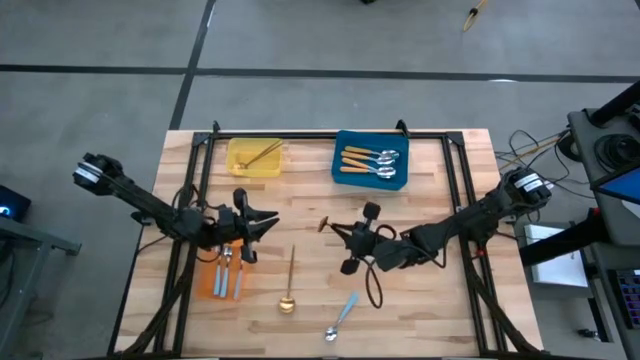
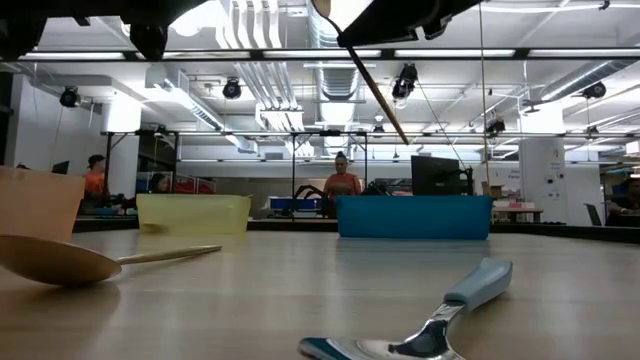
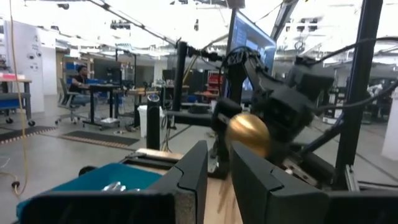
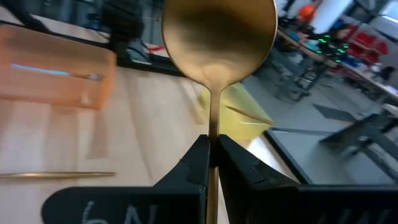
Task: Sort silverware by color (type)
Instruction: Put the gold spoon into the yellow bin
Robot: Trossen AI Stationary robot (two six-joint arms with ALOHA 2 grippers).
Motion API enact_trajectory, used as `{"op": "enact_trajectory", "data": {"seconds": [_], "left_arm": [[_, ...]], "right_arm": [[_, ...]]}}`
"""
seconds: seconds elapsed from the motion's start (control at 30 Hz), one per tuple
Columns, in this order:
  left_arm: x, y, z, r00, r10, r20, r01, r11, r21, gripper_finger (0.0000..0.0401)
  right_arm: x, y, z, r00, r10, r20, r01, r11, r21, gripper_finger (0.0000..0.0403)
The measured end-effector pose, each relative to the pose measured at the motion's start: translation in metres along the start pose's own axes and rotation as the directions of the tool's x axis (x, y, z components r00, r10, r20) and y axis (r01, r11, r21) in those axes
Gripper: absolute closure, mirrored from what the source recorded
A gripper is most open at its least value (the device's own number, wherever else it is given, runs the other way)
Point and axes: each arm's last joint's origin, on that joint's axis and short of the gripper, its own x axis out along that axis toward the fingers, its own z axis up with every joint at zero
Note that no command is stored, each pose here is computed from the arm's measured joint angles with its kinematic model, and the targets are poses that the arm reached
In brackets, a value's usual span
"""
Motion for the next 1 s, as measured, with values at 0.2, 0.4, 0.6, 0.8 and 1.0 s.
{"op": "enact_trajectory", "data": {"seconds": [0.2, 0.4, 0.6, 0.8, 1.0], "left_arm": [[0.005, 0.002, -0.008, 0.999, 0.019, -0.026, -0.019, 1.000, 0.009, 0.0350], [0.012, 0.013, -0.009, 0.996, 0.083, -0.024, -0.082, 0.996, 0.016, 0.0338], [0.017, 0.023, -0.010, 0.990, 0.137, -0.025, -0.135, 0.989, 0.060, 0.0282], [0.021, 0.033, -0.010, 0.983, 0.183, -0.018, -0.181, 0.979, 0.089, 0.0220], [0.027, 0.039, -0.016, 0.988, 0.151, -0.027, -0.148, 0.983, 0.106, 0.0200]], "right_arm": [[0.013, -0.013, -0.002, 0.998, -0.061, -0.020, 0.060, 0.998, -0.027, 0.0391], [0.030, -0.032, -0.006, 0.996, -0.077, -0.043, 0.075, 0.997, -0.032, 0.0391], [0.043, -0.048, -0.009, 0.993, -0.100, -0.062, 0.098, 0.995, -0.034, 0.0391], [0.054, -0.063, -0.013, 0.990, -0.117, -0.078, 0.115, 0.993, -0.028, 0.0391], [0.062, -0.074, -0.012, 0.992, -0.115, -0.055, 0.115, 0.993, 0.003, 0.0391]]}}
